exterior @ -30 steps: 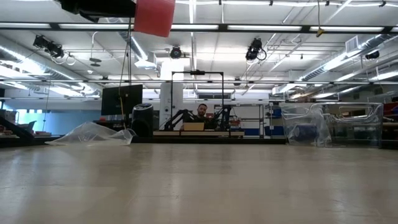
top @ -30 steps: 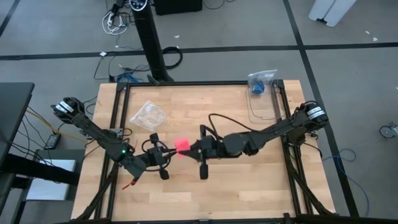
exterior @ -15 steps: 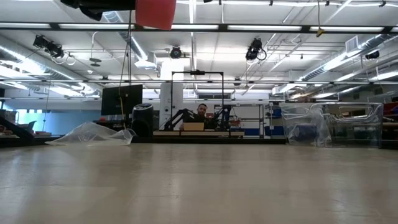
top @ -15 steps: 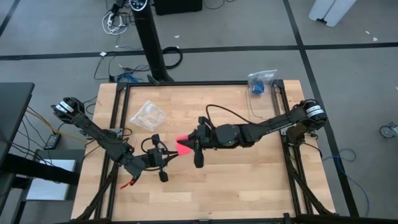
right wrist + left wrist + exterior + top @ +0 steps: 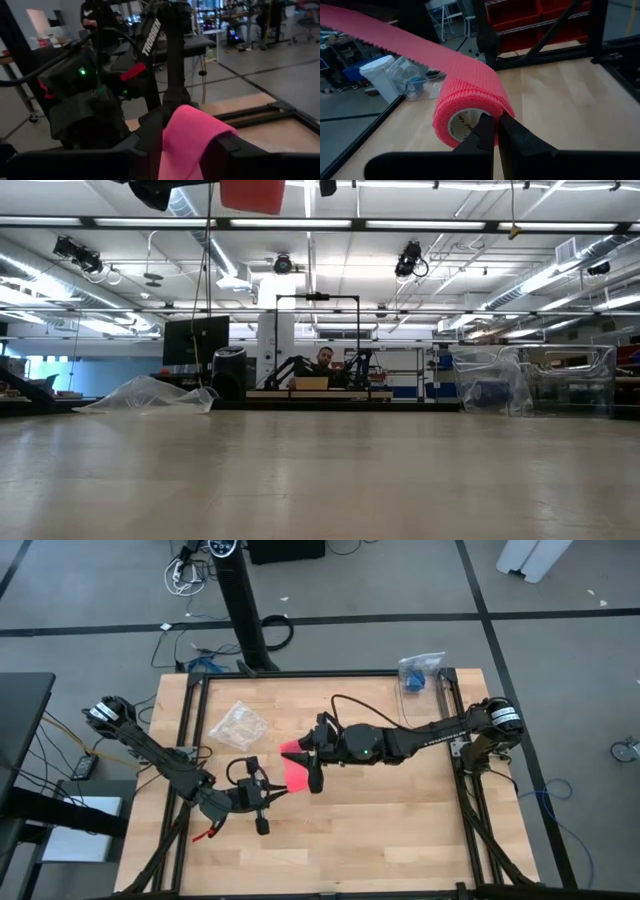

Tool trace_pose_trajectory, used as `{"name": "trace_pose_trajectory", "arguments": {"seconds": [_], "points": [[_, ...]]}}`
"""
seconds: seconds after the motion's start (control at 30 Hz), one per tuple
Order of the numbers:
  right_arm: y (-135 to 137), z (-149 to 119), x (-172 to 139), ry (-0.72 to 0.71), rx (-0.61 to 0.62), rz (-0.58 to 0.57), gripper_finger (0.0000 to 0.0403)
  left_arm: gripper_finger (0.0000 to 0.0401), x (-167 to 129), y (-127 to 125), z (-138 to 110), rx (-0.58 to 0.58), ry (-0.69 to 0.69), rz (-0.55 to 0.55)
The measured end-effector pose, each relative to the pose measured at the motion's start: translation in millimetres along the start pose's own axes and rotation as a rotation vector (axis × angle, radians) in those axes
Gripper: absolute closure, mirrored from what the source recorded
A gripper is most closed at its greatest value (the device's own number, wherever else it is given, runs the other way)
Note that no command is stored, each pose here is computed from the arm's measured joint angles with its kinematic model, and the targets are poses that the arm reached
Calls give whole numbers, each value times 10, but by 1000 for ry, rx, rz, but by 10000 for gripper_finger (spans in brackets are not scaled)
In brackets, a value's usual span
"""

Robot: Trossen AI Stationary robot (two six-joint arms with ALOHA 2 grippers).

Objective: Roll bandage
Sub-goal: Roll the pink bandage

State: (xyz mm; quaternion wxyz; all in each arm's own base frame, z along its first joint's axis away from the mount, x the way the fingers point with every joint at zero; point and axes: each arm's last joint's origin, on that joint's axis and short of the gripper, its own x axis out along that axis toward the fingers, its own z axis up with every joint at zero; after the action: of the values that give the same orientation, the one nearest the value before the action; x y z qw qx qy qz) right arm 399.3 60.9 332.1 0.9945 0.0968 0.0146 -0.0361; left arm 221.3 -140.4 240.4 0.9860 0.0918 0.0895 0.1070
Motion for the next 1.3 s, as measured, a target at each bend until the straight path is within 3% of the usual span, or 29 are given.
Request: {"name": "trace_pose_trajectory", "arguments": {"seconds": [0.37, 0.67, 0.87, 1.07, 1.17, 1.3], "points": [[-295, -18, 57, 86, 0, 40, 293, 390, -5, -30, 99, -102, -75, -122], [-282, 8, 31, 111, 29, 144, 276, 390, -9, -28, 140, -237, -102, -135], [-264, 307, -266, 110, -48, 161, 277, 390, -17, -20, 194, -371, -136, -154], [-238, 513, -729, 184, -143, 79, 275, 390, -33, -1, 243, -495, -162, -165], [-215, 383, -894, 230, -148, 84, 276, 390, -41, 6, 282, -532, -193, -178], [-194, -51, -1014, 285, -134, 114, 275, 390, -49, 13, 318, -585, -220, -197]]}}
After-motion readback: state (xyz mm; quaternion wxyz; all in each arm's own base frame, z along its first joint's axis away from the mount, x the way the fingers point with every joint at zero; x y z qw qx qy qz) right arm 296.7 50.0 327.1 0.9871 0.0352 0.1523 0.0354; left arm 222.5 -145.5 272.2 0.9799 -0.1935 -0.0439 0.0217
